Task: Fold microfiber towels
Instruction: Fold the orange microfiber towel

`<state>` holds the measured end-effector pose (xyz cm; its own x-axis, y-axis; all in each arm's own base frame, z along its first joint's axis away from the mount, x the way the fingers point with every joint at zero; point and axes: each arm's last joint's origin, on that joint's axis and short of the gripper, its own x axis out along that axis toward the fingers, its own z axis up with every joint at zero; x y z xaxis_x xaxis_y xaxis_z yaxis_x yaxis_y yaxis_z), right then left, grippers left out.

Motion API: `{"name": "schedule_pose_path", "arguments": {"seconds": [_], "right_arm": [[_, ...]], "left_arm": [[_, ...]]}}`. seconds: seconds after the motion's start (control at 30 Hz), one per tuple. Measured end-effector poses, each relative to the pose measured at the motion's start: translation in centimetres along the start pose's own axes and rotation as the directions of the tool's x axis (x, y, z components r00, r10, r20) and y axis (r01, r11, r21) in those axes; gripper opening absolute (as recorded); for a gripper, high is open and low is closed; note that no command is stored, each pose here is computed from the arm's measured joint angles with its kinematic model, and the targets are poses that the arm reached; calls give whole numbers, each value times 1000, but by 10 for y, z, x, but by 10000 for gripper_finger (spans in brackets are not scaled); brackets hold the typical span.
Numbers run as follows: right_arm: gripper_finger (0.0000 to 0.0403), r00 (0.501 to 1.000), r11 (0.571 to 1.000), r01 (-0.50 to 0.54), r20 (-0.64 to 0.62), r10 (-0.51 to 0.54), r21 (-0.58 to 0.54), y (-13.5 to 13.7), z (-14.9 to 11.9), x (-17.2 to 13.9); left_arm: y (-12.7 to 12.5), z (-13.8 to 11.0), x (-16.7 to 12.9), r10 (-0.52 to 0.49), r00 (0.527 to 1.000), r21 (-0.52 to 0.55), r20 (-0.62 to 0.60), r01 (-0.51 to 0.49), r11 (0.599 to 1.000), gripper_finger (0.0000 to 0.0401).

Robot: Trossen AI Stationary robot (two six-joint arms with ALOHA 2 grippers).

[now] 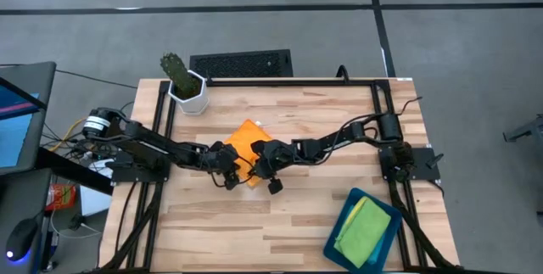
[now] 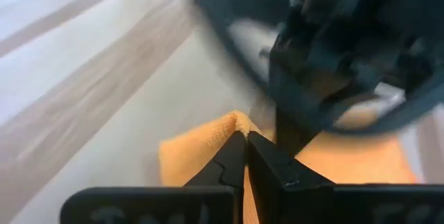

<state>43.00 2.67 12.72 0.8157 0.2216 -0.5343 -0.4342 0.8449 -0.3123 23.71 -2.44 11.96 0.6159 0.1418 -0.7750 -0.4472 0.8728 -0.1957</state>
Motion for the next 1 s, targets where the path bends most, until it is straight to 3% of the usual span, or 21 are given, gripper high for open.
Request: {"name": "schedule_pose_path", "arguments": {"seconds": [0.17,0.27,0.5,0.83,1.0], "right_arm": [[38,1000,1000,-8,-15,8,4,-2,-1,9],[38,999,1000,24,40,-23,-12,-8,7,16],[38,999,1000,-13,-50,14,19,-12,-1,34],[39,998,998,-2,-60,6,64,-20,-5,43],[60,996,994,-9,-88,19,108,-21,-11,43]], "left_arm": [[0,0,0,0,1000,3,1,0,1000,0],[0,1,0,3,1000,4,2,-3,1000,0],[0,0,0,7,1000,6,-3,-7,1000,0],[1,-1,0,13,1000,9,-14,-13,1000,0],[1,0,-2,2,1000,-14,-22,-2,1000,0]]}}
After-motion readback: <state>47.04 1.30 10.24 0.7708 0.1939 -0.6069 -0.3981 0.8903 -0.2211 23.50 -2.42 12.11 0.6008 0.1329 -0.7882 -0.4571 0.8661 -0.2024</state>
